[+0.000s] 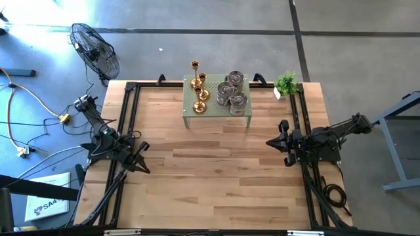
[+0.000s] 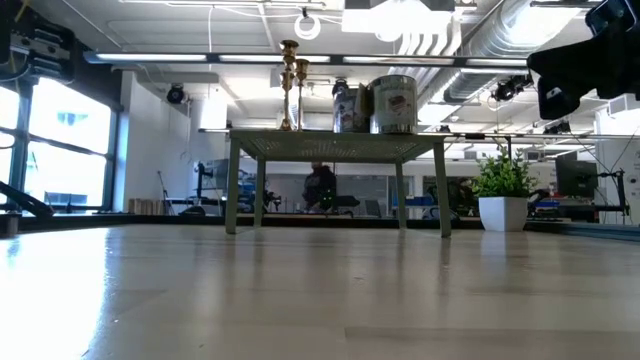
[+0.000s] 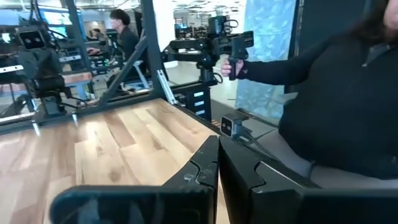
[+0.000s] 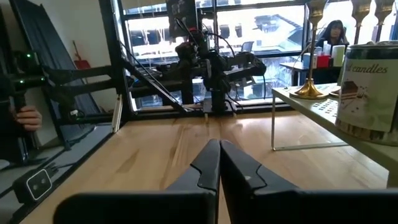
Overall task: Pick & Place candle stick holders
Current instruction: Return to Home Position
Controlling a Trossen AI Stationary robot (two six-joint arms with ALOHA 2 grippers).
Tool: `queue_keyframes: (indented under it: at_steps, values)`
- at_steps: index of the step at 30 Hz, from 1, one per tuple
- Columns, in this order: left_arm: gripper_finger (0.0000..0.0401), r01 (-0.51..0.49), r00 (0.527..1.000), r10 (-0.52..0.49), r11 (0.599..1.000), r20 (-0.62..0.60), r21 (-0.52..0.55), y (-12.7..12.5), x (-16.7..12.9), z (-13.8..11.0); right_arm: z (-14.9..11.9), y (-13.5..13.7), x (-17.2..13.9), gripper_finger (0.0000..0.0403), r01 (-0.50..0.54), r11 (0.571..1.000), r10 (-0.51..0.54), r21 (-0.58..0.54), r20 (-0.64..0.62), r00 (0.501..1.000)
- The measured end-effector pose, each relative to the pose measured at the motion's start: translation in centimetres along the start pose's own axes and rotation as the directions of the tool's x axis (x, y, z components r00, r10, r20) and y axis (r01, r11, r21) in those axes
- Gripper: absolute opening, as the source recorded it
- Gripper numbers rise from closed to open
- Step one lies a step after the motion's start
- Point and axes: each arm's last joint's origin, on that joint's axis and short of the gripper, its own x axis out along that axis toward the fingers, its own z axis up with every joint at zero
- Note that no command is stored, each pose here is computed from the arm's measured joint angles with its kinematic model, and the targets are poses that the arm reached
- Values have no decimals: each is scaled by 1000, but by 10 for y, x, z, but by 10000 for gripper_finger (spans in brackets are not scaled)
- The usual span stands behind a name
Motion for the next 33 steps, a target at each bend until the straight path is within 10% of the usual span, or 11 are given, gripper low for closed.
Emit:
queue_keyframes:
  at_steps: [19, 33]
  values:
    - [7, -11, 999, 8, 997, -38, -80, 15, 3, -4, 2, -4, 0, 2, 153, 988, -153, -2, 25, 988]
    - [7, -136, 990, 133, 985, -34, -108, 43, 0, -4, 2, -2, 0, 3, 58, 987, -56, -150, 16, 998]
